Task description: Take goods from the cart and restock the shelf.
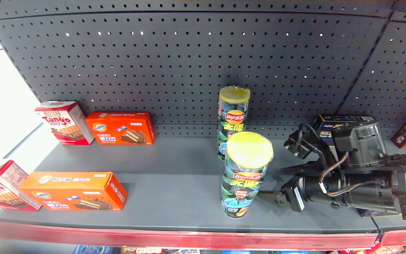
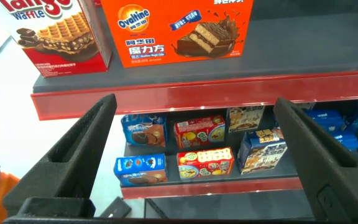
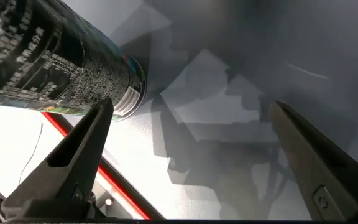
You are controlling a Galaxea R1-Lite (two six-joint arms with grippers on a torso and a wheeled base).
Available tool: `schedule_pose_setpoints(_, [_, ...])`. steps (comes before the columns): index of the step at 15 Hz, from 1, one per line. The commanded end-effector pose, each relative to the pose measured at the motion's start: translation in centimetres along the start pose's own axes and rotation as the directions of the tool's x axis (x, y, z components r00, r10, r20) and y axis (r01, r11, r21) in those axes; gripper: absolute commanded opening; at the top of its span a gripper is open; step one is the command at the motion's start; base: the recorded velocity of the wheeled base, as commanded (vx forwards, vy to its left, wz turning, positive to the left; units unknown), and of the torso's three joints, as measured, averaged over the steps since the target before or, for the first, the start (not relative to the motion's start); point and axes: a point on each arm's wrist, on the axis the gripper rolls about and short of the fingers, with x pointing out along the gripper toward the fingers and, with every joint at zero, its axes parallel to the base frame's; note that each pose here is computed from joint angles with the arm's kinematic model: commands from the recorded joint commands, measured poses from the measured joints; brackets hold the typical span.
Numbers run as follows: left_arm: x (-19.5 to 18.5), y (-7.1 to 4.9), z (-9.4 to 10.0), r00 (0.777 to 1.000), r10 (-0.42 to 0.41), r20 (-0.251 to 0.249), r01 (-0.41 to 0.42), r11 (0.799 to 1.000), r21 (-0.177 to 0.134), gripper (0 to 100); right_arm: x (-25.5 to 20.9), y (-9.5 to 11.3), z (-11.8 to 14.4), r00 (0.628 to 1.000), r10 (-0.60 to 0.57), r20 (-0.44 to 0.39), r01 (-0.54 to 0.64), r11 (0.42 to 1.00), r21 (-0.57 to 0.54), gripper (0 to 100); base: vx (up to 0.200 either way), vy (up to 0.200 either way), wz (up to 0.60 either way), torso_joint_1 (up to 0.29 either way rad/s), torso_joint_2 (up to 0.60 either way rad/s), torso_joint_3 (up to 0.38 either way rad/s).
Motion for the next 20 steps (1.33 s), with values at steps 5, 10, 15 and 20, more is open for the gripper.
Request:
schedule_pose_setpoints(5, [0.0,0.0,0.0,1.0,0.001,-0.001,-0.001,1.0,0.0,100,0.2,0.0,0.0,1.0,0.0,0.008,0.0,1.0,-0.001,100,0.0,0.0,0.0,0.0,0.0,0.0])
schedule_pose_setpoints(10, [0.0,0.0,0.0,1.0,0.001,-0.001,-0.001,1.0,0.0,100,0.3,-0.1,0.0,1.0,-0.001,0.006,0.001,1.0,0.0,100,0.0,0.0,0.0,0.0,0.0,0.0])
schedule_pose_setpoints(15, [0.0,0.0,0.0,1.0,0.001,-0.001,-0.001,1.0,0.0,100,0.7,-0.1,0.0,1.0,-0.001,0.001,0.001,1.0,0.0,100,0.0,0.0,0.0,0.0,0.0,0.0])
schedule_pose_setpoints(20, [0.0,0.0,0.0,1.0,0.001,-0.001,-0.001,1.0,0.0,100,-2.7,-1.4,1.0,0.993,-0.065,0.096,0.063,0.998,0.023,100,0.0,0.0,0.0,0.0,0.0,0.0])
